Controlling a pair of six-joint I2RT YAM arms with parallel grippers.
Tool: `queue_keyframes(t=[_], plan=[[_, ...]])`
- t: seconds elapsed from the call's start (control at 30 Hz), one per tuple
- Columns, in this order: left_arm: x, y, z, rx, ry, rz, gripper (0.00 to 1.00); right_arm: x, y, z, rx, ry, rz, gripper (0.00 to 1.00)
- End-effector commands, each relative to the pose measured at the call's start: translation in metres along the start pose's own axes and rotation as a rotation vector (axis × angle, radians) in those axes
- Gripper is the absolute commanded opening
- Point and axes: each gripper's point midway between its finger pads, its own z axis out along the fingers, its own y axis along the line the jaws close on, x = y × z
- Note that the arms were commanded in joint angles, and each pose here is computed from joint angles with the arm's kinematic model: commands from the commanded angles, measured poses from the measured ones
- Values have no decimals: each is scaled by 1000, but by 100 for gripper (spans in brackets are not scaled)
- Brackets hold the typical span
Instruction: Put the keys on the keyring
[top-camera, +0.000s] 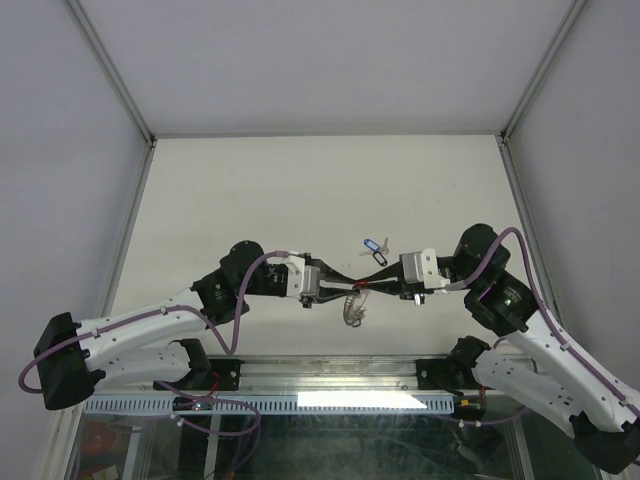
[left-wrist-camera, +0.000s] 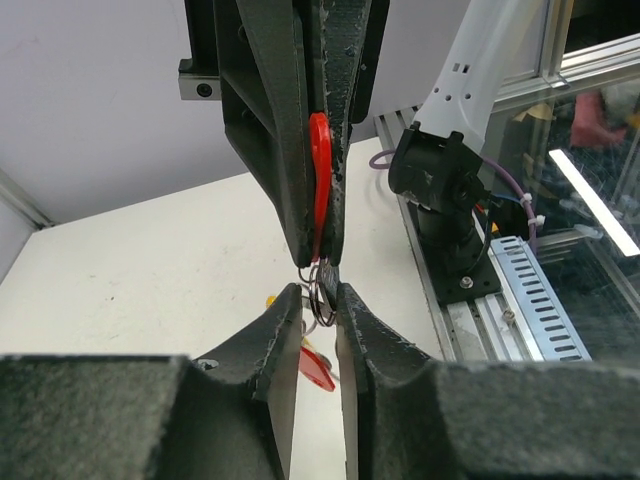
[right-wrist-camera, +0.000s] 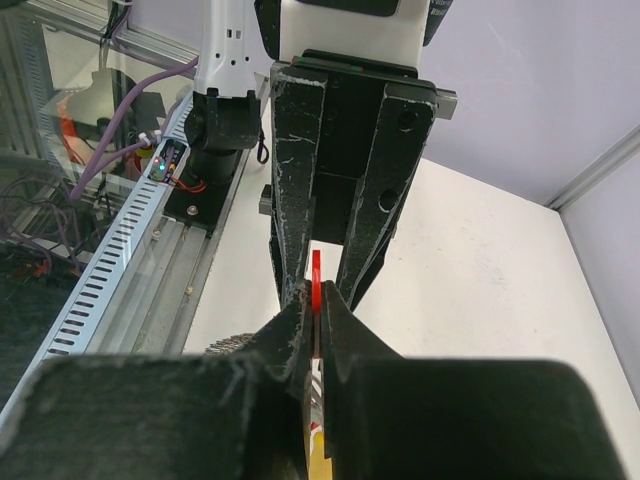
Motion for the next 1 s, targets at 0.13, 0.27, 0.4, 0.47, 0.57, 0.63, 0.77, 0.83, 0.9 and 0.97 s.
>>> queue_keyframes(t=[0.13,0.27,0.4,0.47,0.57,0.63,0.77,0.83,0.9,0.97], plan=[[-21,-1,4,30,-44,26,10,-21,-6,-3,23,-47,-77,0],[-21,-1,4,29,-42,21,0,-19,-8,-5,42,-32,-83,0],[-25,0,2,16,-51,26,0,-12,-10,-8,74,-5,-76,0],[-28,2,-1,-6,-62,30,0,-9,-11,-9,92,6,-66,2],[-30,6,-4,-42,-75,38,0,-4,-11,-12,119,12,-49,7],[-31,8,-6,-56,-79,43,0,-2,-9,-14,133,11,-33,13],[-33,8,-7,-58,-80,52,0,6,-6,-18,160,23,-13,23],[-33,8,-7,-58,-81,55,0,9,-6,-19,169,31,-6,26],[-34,8,-7,-53,-83,57,0,12,-5,-20,174,39,1,28],[-35,7,-6,-46,-85,58,0,16,-5,-20,178,49,6,30]])
